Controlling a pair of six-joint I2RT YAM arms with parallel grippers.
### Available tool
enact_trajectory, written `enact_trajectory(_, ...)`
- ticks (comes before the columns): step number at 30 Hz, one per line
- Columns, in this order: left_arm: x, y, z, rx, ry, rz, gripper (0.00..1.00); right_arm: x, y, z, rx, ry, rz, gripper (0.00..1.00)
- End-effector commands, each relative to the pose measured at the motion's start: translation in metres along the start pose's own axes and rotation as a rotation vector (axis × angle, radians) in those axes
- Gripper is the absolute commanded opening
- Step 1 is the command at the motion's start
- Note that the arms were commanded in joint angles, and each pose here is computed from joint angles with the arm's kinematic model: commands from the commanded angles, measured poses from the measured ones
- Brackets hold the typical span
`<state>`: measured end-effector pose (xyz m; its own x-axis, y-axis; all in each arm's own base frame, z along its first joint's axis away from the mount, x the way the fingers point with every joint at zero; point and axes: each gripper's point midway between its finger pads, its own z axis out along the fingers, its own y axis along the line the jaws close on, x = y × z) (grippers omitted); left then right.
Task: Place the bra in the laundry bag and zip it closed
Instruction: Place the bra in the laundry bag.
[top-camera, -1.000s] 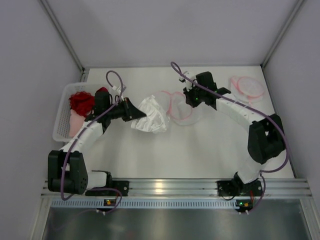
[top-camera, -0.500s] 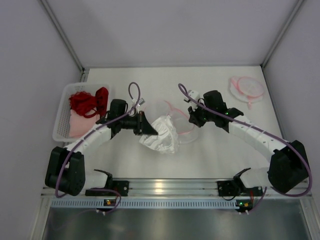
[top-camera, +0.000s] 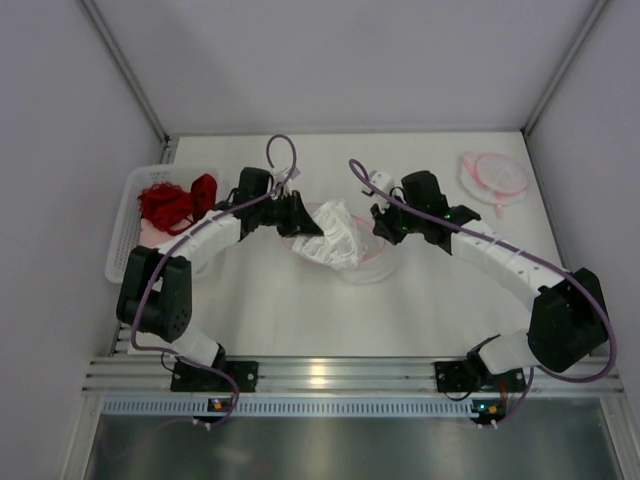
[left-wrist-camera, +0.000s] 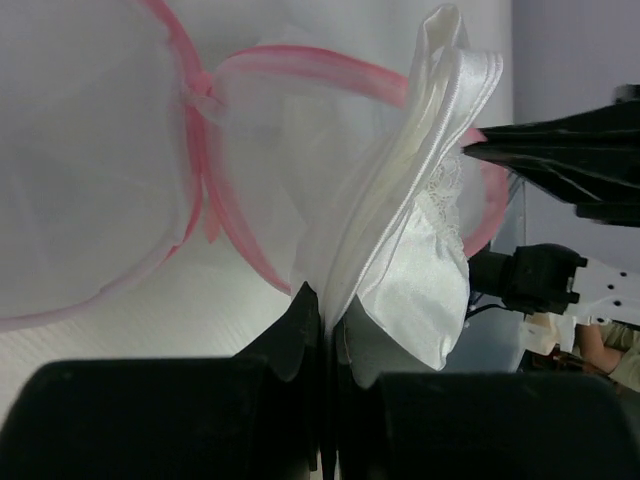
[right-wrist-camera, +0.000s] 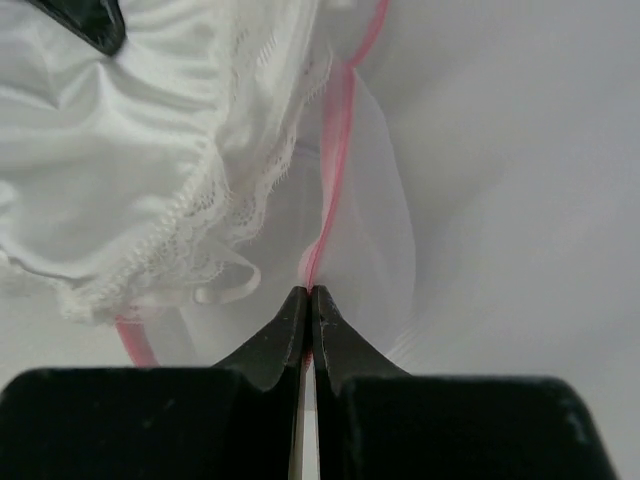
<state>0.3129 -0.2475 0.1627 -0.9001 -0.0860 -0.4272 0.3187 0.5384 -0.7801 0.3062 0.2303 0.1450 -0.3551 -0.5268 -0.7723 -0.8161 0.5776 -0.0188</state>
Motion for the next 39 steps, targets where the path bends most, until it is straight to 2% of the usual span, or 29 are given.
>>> enact_trajectory(1,0.01,0.019,0.024,-0.082,0.029,0.001,0.0,-0.043,-0.005,-0.003,0.015,-0.115,0.004,0.0)
enact_trajectory(8,0.073,0.005,0.054,-0.052,0.198,0.042,0.0,-0.053,-0.007,0.004,0.012,-0.13,0.05,0.0)
enact_trajectory(16,0.076,-0.009,0.061,0.008,0.232,0.028,0.0,-0.05,0.001,0.005,-0.015,-0.13,0.068,0.0)
enact_trajectory(19,0.086,-0.024,0.057,0.062,0.264,0.042,0.0,-0.046,-0.001,0.006,0.002,-0.114,0.07,0.0)
enact_trajectory(26,0.122,-0.025,0.043,0.03,0.318,0.058,0.0,-0.041,0.002,0.006,-0.008,-0.11,0.078,0.0)
enact_trajectory(33,0.11,-0.024,0.063,-0.003,0.325,-0.01,0.0,-0.039,0.018,-0.002,-0.065,-0.12,0.1,0.0)
enact_trajectory(39,0.052,0.01,0.06,-0.075,0.156,-0.163,0.0,-0.018,0.033,-0.012,-0.094,-0.092,0.105,0.0)
